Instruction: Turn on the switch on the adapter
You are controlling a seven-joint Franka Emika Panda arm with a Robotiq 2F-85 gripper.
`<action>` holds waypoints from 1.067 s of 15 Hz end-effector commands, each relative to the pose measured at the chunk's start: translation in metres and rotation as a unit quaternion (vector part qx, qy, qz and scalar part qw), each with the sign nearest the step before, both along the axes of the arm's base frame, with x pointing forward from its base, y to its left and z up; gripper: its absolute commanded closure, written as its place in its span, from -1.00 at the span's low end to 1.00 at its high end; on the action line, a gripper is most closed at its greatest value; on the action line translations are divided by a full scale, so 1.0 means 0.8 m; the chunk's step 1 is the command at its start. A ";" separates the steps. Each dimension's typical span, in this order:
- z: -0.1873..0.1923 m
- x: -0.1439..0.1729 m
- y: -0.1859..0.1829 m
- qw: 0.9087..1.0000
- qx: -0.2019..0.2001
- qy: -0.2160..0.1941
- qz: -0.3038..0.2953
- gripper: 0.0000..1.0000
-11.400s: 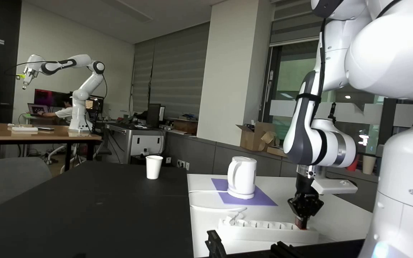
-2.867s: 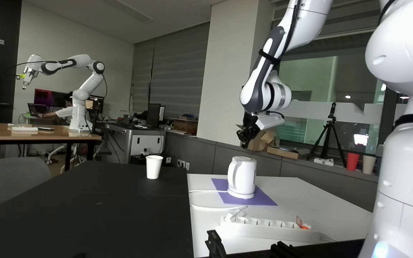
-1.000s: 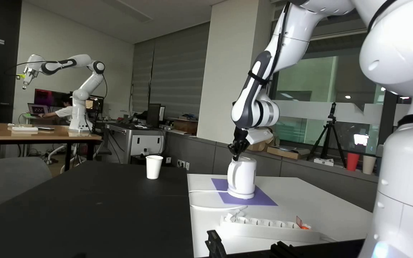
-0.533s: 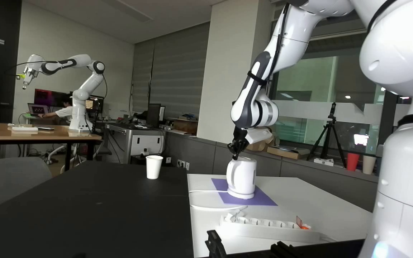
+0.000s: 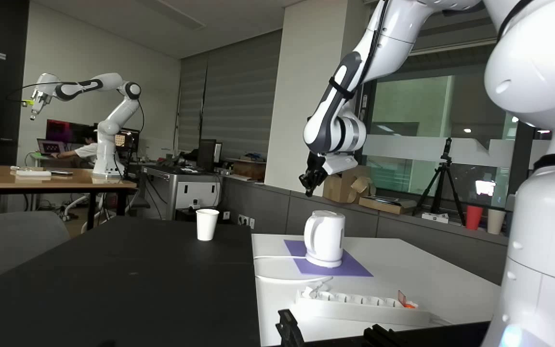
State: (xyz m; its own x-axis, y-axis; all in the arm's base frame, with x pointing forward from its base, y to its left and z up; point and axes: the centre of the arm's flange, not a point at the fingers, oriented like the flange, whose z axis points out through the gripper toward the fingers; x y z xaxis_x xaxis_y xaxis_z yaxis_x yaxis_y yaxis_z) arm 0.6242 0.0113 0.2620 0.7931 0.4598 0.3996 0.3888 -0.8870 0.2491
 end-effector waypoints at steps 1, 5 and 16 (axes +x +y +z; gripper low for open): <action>0.032 0.005 0.003 1.000 -0.005 0.016 -0.005 0.47; 0.038 0.004 0.002 0.999 -0.009 0.029 -0.009 -0.04; 0.036 0.005 -0.003 0.999 -0.012 0.039 -0.018 -1.00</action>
State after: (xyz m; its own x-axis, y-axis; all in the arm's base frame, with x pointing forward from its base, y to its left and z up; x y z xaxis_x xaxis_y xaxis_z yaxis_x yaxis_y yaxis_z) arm 0.6231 0.0088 0.2832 0.8277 0.4517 0.3330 0.3909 -0.8899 0.2353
